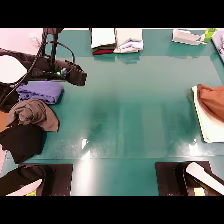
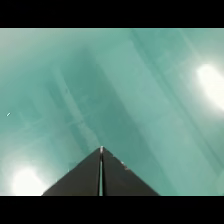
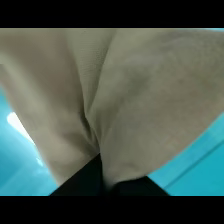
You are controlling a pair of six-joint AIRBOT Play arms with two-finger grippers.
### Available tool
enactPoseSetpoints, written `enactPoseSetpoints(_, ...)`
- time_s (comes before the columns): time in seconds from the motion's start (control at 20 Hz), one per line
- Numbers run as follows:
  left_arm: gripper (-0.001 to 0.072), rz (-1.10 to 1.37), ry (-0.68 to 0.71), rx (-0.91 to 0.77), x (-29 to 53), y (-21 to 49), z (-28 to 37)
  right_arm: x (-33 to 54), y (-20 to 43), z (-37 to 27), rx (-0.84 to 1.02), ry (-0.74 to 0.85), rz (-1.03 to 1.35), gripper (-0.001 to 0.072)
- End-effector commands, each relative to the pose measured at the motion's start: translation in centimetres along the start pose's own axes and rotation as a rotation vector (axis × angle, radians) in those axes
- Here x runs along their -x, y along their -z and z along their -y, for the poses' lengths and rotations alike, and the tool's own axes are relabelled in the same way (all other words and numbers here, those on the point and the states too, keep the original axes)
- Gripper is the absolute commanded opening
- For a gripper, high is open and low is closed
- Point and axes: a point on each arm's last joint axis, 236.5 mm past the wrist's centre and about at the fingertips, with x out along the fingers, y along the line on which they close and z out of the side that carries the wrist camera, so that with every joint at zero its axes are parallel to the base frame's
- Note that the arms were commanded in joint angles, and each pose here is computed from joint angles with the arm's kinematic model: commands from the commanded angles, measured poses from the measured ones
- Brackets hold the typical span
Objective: Fold the shirts.
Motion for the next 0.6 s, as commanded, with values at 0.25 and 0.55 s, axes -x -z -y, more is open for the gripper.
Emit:
enactPoseSetpoints(0.25, 0.0032, -0.004, 0.000, -0.002, 0.0, 0.1, 0.0, 1.9, -1.0, -0.4, -0.070, -0.090, 0.070, 0.0675)
enactPoseSetpoints(0.55, 0.0033, 0.016, 0.000, -0.002, 0.0, -0.4, 0.0, 8.3, 1.9, -19.7, 0.315, -0.495, 0.129, 0.0674)
